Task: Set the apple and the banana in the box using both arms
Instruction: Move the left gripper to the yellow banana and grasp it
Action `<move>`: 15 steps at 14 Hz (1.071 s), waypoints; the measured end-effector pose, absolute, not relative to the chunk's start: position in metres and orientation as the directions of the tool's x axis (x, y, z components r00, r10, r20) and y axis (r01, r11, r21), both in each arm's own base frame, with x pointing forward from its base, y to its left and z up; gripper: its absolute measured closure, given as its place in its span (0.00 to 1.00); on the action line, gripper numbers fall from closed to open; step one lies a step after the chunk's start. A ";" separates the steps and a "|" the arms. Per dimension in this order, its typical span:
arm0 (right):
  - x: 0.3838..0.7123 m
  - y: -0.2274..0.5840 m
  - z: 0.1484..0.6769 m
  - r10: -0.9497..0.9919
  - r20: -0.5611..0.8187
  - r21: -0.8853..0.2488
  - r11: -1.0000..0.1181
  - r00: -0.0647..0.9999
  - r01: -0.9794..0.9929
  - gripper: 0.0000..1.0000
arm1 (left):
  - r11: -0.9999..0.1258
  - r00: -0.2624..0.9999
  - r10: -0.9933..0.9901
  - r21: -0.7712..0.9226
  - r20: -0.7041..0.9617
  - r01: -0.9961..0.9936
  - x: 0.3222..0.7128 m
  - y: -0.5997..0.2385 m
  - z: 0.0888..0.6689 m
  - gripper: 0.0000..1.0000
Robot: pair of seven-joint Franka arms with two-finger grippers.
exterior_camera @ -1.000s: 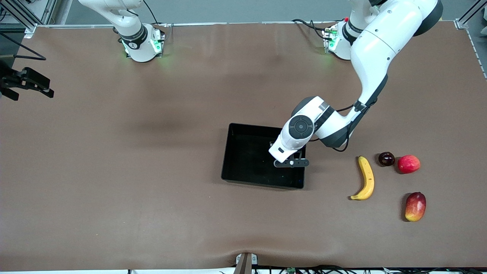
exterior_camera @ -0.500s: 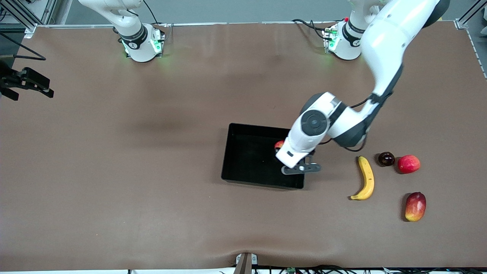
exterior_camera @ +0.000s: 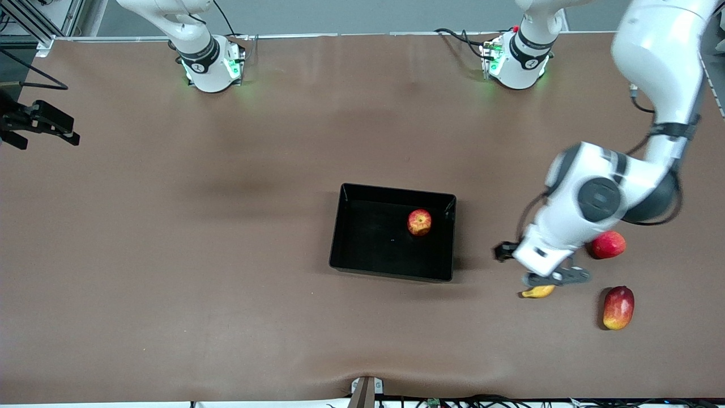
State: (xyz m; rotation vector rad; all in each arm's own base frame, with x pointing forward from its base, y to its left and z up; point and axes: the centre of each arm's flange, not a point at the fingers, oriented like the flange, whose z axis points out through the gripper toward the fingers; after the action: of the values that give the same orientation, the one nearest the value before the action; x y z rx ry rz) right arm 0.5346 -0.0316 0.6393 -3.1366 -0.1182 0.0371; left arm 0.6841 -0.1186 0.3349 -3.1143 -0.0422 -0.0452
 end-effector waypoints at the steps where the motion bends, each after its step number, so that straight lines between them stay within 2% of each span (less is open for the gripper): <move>1: 0.534 -0.032 0.639 0.075 -0.024 -0.004 -0.997 0.997 0.075 0.00 | -1.000 1.000 0.012 -0.020 0.004 0.012 0.688 -0.089 0.317 0.00; 6: 0.534 -0.032 0.639 0.075 -0.025 -0.004 -0.997 0.997 0.075 0.00 | -0.998 0.997 -0.057 -0.021 -0.049 -0.058 0.693 -0.026 0.227 0.02; 7: 0.534 -0.032 0.639 0.075 -0.026 -0.004 -0.997 0.997 0.075 0.00 | -0.997 0.996 -0.070 -0.027 -0.051 -0.072 0.692 -0.026 0.215 0.08; 8: 0.534 -0.032 0.639 0.075 -0.026 -0.004 -0.997 0.997 0.075 0.00 | -0.996 0.995 -0.082 -0.031 -0.053 -0.084 0.692 -0.027 0.205 0.09; 10: 0.534 -0.032 0.639 0.075 -0.026 -0.004 -0.997 0.997 0.075 0.00 | -0.994 0.993 -0.102 -0.041 -0.055 -0.104 0.691 -0.028 0.193 0.26; 13: 0.534 -0.032 0.639 0.075 -0.026 -0.004 -0.997 0.997 0.075 0.00 | -0.993 0.993 -0.106 -0.043 -0.049 -0.108 0.692 -0.029 0.195 0.61; 14: 0.534 -0.032 0.639 0.075 -0.026 -0.004 -0.997 0.997 0.075 0.00 | -0.993 0.993 -0.108 -0.043 -0.044 -0.110 0.694 -0.031 0.197 0.66; 15: 0.534 -0.032 0.639 0.074 -0.027 -0.004 -0.997 0.997 0.074 0.00 | -0.993 0.993 -0.112 -0.043 -0.037 -0.113 0.695 -0.034 0.202 0.66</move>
State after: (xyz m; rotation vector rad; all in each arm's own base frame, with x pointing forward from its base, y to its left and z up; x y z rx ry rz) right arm 0.5343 -0.0321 0.6389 -3.1362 -0.1167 0.0419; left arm 0.6952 -0.0342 0.2017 -3.0910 0.1743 0.0532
